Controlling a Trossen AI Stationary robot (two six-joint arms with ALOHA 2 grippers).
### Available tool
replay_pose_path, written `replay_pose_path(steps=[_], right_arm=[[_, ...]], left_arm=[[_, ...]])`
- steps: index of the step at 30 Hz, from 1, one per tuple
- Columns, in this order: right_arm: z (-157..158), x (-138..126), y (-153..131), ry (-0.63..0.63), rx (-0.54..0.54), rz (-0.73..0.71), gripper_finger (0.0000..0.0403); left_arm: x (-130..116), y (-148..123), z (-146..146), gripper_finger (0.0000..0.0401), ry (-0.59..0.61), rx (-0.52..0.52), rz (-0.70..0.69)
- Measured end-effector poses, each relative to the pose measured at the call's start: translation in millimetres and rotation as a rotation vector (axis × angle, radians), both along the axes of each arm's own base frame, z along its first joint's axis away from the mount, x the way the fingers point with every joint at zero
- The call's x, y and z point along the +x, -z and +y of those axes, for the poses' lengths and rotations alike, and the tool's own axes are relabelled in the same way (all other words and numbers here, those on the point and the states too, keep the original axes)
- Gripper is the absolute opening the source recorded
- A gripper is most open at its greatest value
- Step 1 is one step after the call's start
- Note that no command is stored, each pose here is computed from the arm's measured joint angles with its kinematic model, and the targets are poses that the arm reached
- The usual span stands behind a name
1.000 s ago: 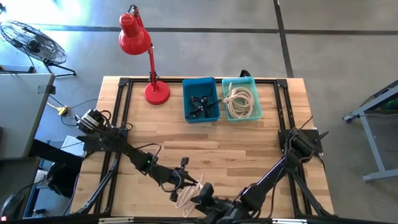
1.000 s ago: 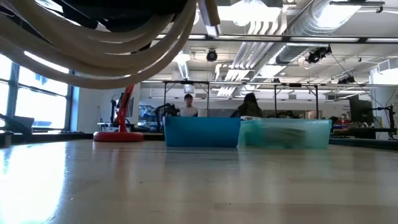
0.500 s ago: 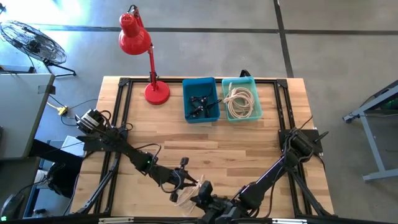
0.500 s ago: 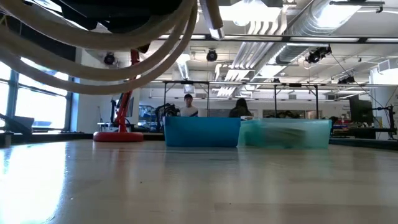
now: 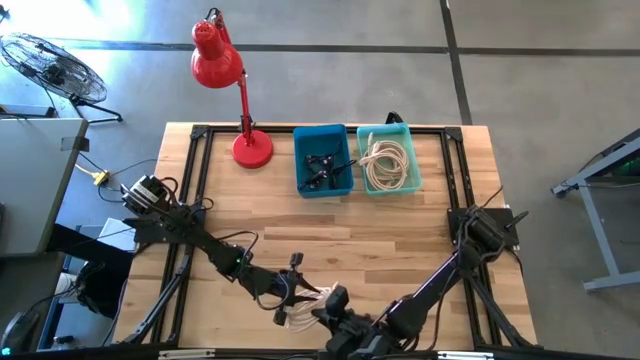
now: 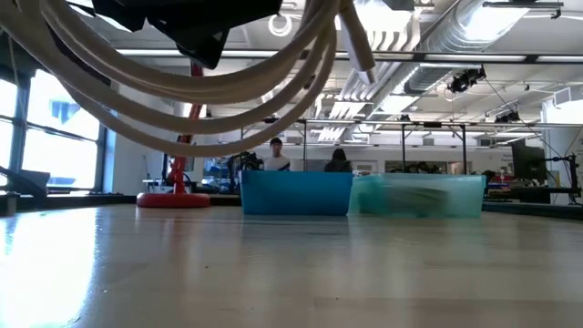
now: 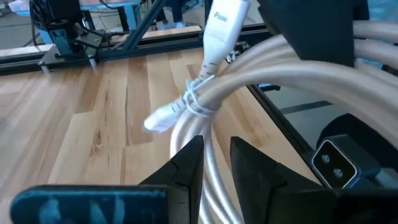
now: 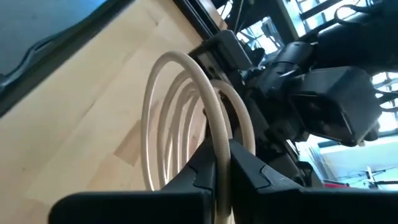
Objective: Pick & Place USB Port
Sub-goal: Put the brown HDMI cable into the green bin
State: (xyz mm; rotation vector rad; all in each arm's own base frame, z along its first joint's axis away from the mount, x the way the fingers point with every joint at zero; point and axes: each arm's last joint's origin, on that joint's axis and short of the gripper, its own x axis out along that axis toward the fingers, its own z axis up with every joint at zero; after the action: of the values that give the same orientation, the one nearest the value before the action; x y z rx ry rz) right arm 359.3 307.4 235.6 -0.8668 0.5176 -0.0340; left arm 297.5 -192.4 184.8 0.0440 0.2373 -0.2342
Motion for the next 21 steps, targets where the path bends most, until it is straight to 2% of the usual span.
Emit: replay_pose_path(steps=[7, 11, 18, 21], right_arm=[[6.0, -7.4, 1.8, -0.003, 0.013, 0.011, 0.001], [8.4, -14.5, 4.3, 0.024, -0.014, 0.019, 0.001], [11.2, -43.8, 13.4, 0.163, -0.107, 0.018, 0.001], [5.7, -57.9, 7.7, 0.245, -0.057, -0.012, 0.001]], left_arm=[[-0.1, 0.3, -0.1, 0.008, 0.013, 0.049, -0.009], [-0.2, 0.5, -0.3, 0.0081, 0.019, 0.051, -0.008], [-0.2, 0.9, -0.3, 0.0081, 0.021, 0.052, -0.006], [0.0, 1.2, 0.3, 0.0081, 0.016, 0.055, -0.004]])
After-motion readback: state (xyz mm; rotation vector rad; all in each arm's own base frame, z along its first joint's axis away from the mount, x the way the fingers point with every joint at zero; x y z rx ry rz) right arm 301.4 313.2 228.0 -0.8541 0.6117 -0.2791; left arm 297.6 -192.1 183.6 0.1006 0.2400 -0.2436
